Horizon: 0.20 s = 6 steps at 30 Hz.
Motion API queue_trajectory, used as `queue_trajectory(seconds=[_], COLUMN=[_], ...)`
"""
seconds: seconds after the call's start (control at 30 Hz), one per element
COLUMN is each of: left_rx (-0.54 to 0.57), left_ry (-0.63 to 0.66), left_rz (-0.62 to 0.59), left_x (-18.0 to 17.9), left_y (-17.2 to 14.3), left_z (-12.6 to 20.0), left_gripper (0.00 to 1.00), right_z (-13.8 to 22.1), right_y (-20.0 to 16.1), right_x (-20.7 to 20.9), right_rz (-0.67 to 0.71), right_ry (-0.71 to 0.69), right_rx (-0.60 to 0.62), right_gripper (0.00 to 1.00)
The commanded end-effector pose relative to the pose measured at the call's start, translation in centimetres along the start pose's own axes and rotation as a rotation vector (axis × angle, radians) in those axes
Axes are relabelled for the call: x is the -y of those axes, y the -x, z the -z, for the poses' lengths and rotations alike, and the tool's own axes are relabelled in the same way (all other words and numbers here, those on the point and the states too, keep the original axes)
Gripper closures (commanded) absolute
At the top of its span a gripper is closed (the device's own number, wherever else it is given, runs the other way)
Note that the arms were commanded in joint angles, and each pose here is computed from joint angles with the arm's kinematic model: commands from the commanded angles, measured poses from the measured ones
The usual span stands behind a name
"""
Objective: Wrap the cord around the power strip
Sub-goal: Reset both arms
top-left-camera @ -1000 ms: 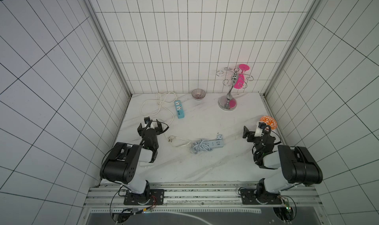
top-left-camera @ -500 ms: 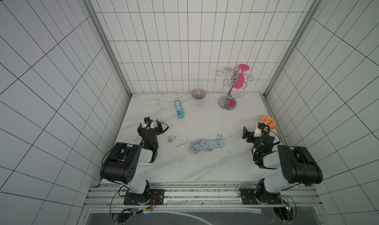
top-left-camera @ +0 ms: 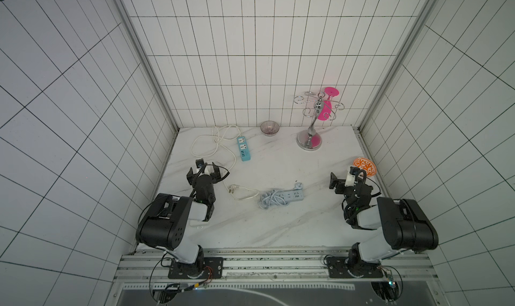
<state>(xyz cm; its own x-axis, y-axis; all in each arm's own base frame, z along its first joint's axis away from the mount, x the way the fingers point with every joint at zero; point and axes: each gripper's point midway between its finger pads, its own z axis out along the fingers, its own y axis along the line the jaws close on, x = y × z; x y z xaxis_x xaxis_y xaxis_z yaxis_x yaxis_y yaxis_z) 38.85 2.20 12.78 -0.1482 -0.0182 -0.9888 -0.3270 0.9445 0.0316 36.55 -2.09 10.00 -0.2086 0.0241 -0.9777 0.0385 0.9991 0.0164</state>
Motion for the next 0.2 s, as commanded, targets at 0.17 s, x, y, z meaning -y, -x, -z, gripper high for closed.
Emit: queue_trajectory(seconds=[0.17], left_rx=[0.009], left_ry=[0.012], left_rz=[0.008], left_x=[-0.09], left_y=[0.34], left_z=[-0.11], left_gripper=[0.02], right_z=[-1.33], right_y=[3.10], right_x=[-0.08], right_rz=[0.029], right_ry=[-0.008], right_rx=[0.081], right_gripper=[0.01])
